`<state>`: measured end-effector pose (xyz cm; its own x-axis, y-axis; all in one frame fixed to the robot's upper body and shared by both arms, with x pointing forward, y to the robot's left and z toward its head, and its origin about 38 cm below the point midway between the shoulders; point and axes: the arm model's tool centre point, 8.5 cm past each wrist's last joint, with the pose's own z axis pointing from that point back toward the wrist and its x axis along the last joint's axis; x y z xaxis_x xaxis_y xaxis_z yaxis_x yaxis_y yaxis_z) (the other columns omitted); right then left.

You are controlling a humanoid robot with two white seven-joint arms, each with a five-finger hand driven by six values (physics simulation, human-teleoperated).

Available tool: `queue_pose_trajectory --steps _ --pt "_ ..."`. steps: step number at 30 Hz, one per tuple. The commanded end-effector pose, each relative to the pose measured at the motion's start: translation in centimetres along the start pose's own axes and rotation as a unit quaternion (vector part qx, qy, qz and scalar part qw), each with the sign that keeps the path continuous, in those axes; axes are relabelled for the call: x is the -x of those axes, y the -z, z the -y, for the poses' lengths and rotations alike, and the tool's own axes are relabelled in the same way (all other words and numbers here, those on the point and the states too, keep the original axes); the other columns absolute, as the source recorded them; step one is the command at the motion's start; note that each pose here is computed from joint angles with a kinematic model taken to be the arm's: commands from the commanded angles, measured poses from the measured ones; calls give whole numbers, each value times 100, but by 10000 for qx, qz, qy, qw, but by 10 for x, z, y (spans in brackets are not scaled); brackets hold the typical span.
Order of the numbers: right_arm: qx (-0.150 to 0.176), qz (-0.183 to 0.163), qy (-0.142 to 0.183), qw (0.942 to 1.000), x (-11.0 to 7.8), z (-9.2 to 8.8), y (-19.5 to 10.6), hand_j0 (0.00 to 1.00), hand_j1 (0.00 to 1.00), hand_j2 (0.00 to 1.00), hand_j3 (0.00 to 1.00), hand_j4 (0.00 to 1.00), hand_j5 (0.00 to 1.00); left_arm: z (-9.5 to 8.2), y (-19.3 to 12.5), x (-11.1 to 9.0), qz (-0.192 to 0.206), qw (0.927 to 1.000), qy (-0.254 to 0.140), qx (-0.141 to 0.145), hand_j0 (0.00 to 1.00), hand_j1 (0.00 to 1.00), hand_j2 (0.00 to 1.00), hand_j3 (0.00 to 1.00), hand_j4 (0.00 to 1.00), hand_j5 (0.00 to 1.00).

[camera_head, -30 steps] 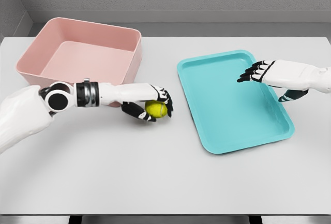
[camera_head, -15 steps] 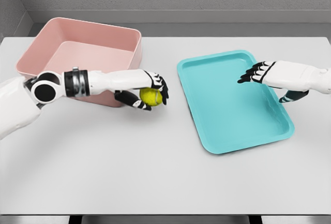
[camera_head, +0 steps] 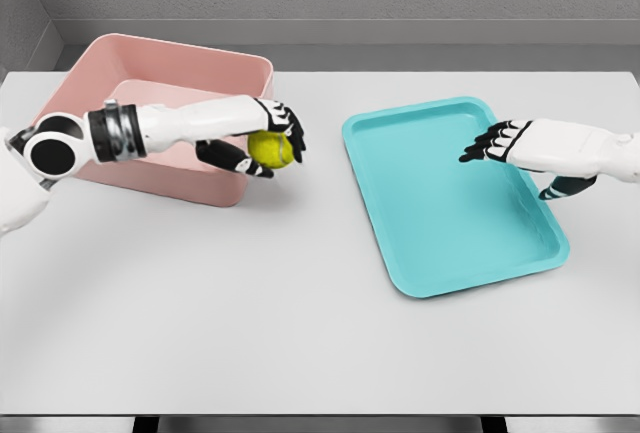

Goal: Put the tennis from the blue tray into the pink basket with both arms

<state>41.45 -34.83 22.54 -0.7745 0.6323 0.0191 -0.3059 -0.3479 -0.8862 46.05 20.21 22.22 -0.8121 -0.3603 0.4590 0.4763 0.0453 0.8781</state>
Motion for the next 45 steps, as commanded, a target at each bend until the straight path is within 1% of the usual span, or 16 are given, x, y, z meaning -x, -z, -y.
queue_pose_trajectory --steps 1,5,6,8,14,21,27,33,35,36,37,38,39,40,41,45 --pt "17 -5 21 10000 0 1 0 100 100 100 100 100 100 -7 -8 3 -82 9999 3 -123 51 51 51 51 51 51" --pt "-25 1 22 10000 0 -2 1 100 100 100 100 100 100 -9 -12 7 -162 9997 3 -157 51 51 51 51 51 51" --pt "-15 3 21 10000 0 -2 1 100 100 100 100 100 100 -12 -16 10 -225 9993 1 -289 51 51 51 51 51 51" --pt "-28 7 29 10000 0 -3 2 100 100 100 100 100 100 -16 -23 14 -322 9989 15 -346 51 51 51 51 51 51" --pt "-15 17 27 10000 -1 -2 3 100 100 100 100 100 100 -18 -38 35 -695 9967 -78 -416 51 51 51 51 51 51" --pt "-15 25 34 10000 -1 -3 4 100 100 100 100 100 100 -19 -57 61 -1167 9913 -223 -567 51 51 51 51 51 51" --pt "-26 23 28 10000 -1 -2 3 100 100 100 100 100 100 -19 -65 75 -1421 9871 -335 -659 51 51 51 51 51 51" --pt "-38 17 27 10000 -1 -3 3 100 100 100 100 100 100 -13 -66 90 -1623 9830 -491 -705 51 51 51 51 51 51" --pt "-33 25 28 10000 -1 -3 3 100 100 100 100 100 100 -15 -65 91 -1674 9826 -416 -693 51 51 51 51 51 51" --pt "-35 23 22 10000 -1 -2 3 100 100 100 100 100 100 -18 -67 96 -1778 9803 -388 -763 51 51 51 51 51 51" --pt "-35 23 22 10000 -1 -2 3 100 100 100 100 100 100 -16 -69 99 -1853 9790 -401 -743 51 51 51 51 51 51" --pt "-31 29 24 10000 -2 -2 4 100 100 100 100 100 100 -16 -69 100 -1853 9790 -406 -743 53 53 53 53 53 53" --pt "-36 31 29 10000 -2 -3 4 100 100 100 100 100 100 -14 -72 103 -1928 9774 -434 -746 68 68 68 68 68 68" --pt "-40 25 28 10000 -1 -3 3 100 100 100 100 100 100 -16 -72 104 -1941 9769 -416 -791 100 100 100 100 100 100" --pt "-45 19 26 10000 -1 -3 3 100 100 100 100 100 100 -19 -73 104 -1953 9759 -385 -893 100 100 100 100 100 100" --pt "-21 24 10 10000 -2 -1 3 100 100 100 100 100 100 -26 -77 103 -1954 9748 -366 -1009 100 100 100 100 100 100"
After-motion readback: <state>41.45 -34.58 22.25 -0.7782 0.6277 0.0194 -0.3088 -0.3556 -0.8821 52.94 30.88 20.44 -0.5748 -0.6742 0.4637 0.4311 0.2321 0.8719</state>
